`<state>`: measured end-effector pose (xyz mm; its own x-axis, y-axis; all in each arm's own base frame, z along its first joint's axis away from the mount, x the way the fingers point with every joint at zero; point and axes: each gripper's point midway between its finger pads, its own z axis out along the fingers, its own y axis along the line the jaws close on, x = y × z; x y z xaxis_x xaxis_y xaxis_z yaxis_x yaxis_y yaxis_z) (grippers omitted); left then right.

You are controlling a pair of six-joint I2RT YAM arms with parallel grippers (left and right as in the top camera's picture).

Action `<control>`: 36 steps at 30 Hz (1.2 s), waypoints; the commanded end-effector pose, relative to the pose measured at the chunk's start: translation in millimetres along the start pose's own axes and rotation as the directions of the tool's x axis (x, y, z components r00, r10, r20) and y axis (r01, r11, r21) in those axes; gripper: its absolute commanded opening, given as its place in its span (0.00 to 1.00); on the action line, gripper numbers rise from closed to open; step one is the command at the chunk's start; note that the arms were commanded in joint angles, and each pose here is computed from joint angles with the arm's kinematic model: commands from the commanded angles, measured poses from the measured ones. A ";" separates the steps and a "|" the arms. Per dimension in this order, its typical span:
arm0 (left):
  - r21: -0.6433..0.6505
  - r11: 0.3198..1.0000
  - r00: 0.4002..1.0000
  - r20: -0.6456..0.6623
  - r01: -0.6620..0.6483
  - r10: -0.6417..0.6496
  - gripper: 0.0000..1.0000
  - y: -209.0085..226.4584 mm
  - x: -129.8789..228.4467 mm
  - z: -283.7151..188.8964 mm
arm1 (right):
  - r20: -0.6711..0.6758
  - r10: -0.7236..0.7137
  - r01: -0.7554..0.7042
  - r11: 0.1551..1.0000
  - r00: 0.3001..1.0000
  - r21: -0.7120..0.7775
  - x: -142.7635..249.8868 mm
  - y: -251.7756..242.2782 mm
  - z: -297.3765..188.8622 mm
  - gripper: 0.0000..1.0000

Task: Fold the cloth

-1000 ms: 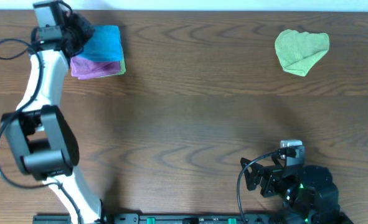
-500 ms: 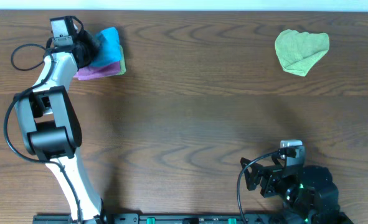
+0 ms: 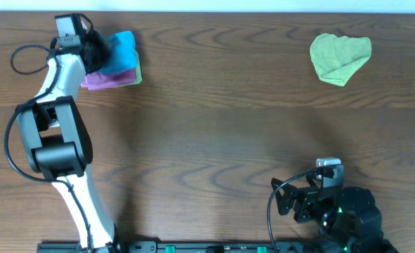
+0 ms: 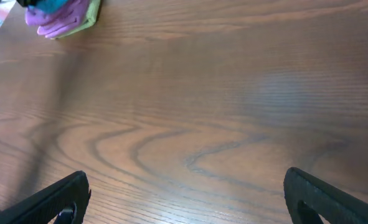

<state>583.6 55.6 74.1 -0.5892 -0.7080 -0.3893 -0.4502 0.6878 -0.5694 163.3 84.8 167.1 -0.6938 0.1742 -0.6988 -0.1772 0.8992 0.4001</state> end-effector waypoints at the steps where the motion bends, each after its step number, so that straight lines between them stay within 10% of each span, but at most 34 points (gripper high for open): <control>1: 0.062 0.996 0.998 0.018 -0.058 0.057 0.09 -27.2 -19.8 -10.0 | 0.008 0.019 -0.019 1.000 1.000 0.013 -0.2 -3.1 0.6 0.99; 12: 0.045 0.977 0.978 0.000 -0.209 0.209 0.23 -73.3 -48.4 -75.2 | 0.008 0.019 -0.019 1.000 1.000 0.013 -0.2 -3.1 0.6 0.99; 23: -0.077 0.954 0.951 -0.136 -0.291 0.279 0.98 -72.2 -30.7 -147.6 | 0.008 0.019 -0.019 1.000 1.000 0.013 -0.3 -3.0 0.5 0.99; 36: -0.080 0.967 0.954 -0.200 -0.244 0.224 0.95 -72.4 -16.2 -173.8 | 0.008 0.019 -0.019 1.000 1.000 0.013 -0.3 -3.0 0.5 0.99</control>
<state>513.1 42.7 248.7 -0.7867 -0.4984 -0.3643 -0.3480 0.8455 -0.4051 163.3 84.8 167.0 -0.6940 0.1745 -0.6985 -0.1765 0.8993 0.4001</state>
